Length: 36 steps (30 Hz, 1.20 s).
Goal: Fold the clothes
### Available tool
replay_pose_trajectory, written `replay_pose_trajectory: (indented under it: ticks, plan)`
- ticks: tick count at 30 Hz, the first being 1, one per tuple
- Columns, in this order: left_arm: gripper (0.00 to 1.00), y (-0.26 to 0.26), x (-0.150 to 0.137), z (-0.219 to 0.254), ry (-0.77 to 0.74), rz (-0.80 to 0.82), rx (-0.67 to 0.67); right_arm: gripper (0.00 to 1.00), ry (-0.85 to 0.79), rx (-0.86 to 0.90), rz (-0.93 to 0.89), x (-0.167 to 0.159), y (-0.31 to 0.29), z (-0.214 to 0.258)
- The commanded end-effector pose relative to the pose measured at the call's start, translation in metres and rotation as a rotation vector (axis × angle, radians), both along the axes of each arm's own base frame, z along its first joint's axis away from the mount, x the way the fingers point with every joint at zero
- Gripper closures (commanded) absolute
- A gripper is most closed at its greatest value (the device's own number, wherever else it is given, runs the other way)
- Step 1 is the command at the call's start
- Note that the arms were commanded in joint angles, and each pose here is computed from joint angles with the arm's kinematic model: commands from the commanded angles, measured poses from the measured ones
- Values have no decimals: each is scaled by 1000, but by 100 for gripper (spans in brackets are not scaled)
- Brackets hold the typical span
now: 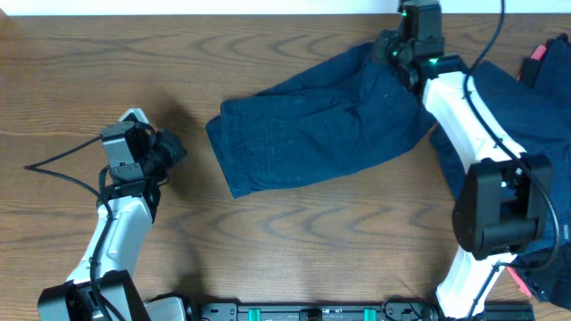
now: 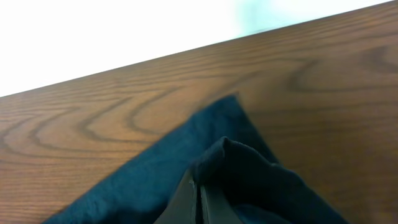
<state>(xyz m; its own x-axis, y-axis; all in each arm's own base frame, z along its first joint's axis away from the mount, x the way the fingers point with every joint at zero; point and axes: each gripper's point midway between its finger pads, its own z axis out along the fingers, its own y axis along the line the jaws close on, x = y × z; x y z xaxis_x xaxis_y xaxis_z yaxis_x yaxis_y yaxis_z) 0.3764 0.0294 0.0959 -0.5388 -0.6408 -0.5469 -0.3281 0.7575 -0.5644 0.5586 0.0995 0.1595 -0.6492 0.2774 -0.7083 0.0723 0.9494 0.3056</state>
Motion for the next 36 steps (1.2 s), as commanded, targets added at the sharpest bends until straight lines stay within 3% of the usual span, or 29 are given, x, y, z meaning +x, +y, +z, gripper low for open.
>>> replay_pose_trajectory:
  ticks: [1,3,6,13,16,17,22,30,36]
  plan:
    - [94,-7,14,18,-82,-17,14,99,-33,-4,-4,4,4,7]
    - [93,-14,23,31,-143,-38,25,99,-44,-1,-4,6,4,9]
    - [68,-27,31,40,-192,-73,30,99,-43,-1,-3,6,4,9]
    - [44,-49,56,19,-131,-136,17,99,-31,-3,0,4,5,6]
    - [25,-66,75,18,-135,-217,3,99,-11,-8,-2,1,4,2]
    - [23,-70,81,16,-132,-232,-6,99,-4,-9,-3,0,3,1]
    - [23,-78,97,-5,-72,-254,-26,99,10,-12,-3,-3,3,-2]
    - [24,-94,91,-29,-9,-290,-44,99,13,-12,-3,-3,3,-3]
    - [35,-102,88,-47,32,-300,-40,99,31,-17,-4,-6,2,-6]
